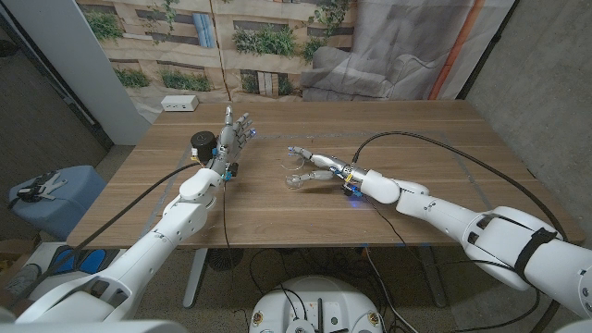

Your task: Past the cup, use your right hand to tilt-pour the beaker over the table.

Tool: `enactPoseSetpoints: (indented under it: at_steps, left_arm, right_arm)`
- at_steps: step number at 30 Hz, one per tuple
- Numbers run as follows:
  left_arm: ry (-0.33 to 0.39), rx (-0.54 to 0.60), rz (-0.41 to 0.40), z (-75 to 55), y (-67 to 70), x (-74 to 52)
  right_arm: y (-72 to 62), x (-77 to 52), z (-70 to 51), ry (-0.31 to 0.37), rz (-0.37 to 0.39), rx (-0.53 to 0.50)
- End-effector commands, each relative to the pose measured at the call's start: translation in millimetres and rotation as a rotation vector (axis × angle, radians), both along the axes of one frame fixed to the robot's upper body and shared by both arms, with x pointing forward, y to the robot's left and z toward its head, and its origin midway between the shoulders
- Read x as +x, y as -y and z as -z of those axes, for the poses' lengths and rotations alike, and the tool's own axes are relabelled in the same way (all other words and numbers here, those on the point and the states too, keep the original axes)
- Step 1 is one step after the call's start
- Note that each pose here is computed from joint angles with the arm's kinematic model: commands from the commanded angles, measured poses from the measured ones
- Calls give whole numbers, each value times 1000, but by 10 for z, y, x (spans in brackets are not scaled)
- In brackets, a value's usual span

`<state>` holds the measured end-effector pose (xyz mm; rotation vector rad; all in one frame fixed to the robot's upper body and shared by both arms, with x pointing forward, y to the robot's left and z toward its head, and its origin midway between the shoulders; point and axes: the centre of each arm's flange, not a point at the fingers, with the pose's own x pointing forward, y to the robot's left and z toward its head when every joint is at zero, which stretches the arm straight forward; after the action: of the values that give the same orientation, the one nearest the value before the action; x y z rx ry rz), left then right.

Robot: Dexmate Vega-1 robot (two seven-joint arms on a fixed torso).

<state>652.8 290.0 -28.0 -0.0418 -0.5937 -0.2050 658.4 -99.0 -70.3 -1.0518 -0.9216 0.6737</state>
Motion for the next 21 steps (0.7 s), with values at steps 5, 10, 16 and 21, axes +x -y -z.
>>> enactPoseSetpoints:
  at_steps: [5,10,16,21]
  left_arm:
    - [0,0,1,-2,2,-1]
    - [0,0,0,-1,2,-1]
    - [0,-2,-1,-1,3,-1]
    - [1,-2,-1,-1,3,0]
  right_arm:
    - [-34,9,65,-2,-7,35]
    - [-44,14,82,-10,-9,47]
    - [-45,29,105,-34,-6,76]
    - [-46,48,122,-53,-1,94]
